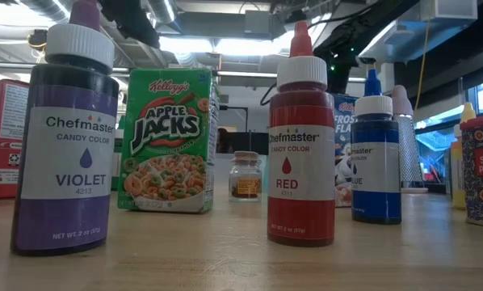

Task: Pick & Place Kitchen Items
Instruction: Put the light blue cereal box into the green bin, then put the top yellow food coloring bottle into the transparent bin

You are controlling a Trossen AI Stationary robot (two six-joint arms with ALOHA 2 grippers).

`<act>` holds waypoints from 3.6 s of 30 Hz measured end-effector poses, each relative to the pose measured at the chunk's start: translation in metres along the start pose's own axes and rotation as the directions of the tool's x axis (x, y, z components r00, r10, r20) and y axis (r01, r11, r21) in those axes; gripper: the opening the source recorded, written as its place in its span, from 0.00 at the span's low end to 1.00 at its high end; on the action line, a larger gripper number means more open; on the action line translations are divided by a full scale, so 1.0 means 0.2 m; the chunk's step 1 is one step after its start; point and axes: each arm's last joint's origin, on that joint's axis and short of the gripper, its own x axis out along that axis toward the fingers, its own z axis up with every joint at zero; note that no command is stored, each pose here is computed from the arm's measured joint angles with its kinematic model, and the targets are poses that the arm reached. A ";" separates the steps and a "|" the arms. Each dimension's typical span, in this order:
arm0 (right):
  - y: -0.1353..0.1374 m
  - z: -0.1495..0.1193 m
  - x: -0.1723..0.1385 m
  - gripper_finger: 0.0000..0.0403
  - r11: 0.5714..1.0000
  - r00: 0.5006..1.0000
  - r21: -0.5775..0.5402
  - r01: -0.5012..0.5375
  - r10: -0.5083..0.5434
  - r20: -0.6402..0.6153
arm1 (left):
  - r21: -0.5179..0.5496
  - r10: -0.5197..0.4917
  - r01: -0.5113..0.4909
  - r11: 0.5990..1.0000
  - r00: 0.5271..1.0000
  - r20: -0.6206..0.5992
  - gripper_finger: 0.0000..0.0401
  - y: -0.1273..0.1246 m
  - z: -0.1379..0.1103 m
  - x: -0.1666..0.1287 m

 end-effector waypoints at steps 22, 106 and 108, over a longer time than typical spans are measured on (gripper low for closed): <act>-0.01 0.01 -0.05 0.61 0.999 0.999 -0.007 -0.032 0.032 0.012 | 0.000 0.000 0.000 1.000 1.000 0.000 0.36 0.00 0.00 0.00; -0.10 -1.12 -0.73 0.61 0.663 0.875 -0.606 -0.439 0.161 -0.457 | -0.110 0.047 -0.042 0.993 0.998 0.036 0.36 0.00 0.07 0.14; -0.10 -1.13 -0.72 0.61 0.664 0.875 -0.607 -0.437 0.159 -0.457 | -0.110 0.046 -0.042 0.993 0.998 0.036 0.36 0.00 0.07 0.14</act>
